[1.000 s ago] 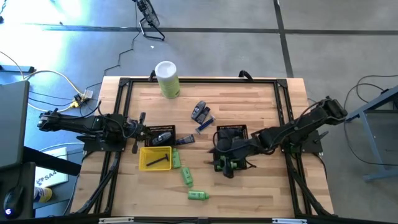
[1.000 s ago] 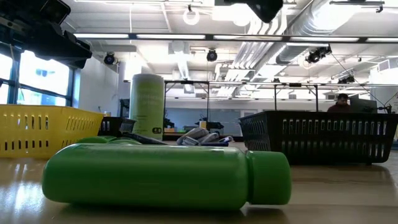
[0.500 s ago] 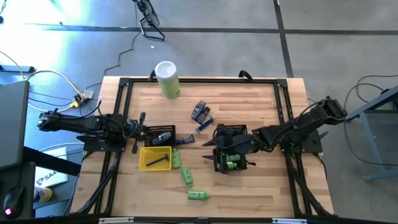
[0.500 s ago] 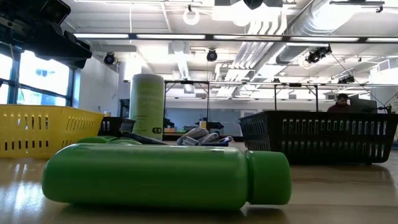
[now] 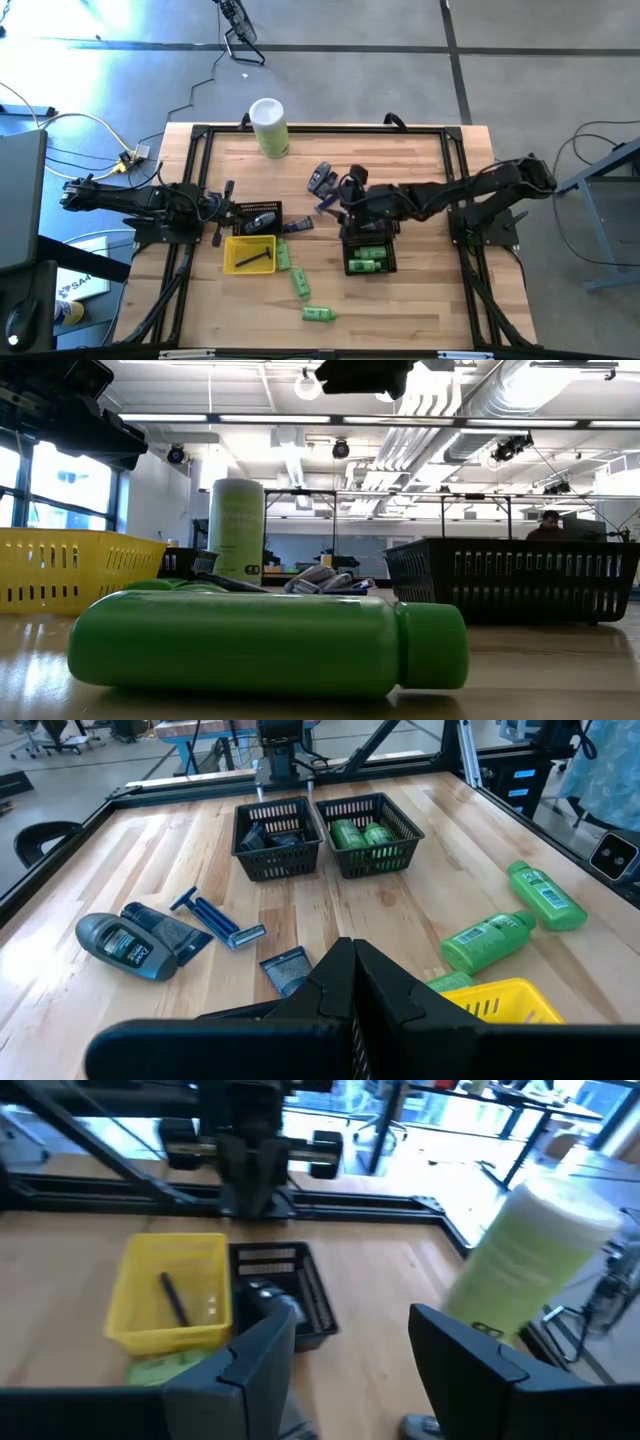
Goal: Pick & Place Travel size toiletries
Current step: Put the bottom blue razor into the yellow bin
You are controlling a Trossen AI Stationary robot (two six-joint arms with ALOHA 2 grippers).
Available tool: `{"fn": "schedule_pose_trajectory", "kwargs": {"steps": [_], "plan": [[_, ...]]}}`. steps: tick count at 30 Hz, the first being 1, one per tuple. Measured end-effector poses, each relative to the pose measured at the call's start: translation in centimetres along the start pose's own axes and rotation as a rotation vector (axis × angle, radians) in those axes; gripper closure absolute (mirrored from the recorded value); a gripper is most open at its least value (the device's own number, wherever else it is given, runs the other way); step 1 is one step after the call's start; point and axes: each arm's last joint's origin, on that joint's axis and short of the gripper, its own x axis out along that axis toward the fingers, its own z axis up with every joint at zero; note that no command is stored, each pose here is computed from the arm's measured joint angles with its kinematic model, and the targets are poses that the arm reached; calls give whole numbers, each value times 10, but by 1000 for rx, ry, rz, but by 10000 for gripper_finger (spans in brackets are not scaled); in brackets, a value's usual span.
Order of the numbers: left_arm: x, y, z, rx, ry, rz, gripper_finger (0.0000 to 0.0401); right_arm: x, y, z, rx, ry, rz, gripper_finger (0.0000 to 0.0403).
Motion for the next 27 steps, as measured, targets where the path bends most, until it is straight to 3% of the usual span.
{"fn": "schedule_pose_trajectory", "kwargs": {"steps": [27], "plan": [[0,0,0,0,1,0,401,2,-4,-8,-22,80,49,223]]}}
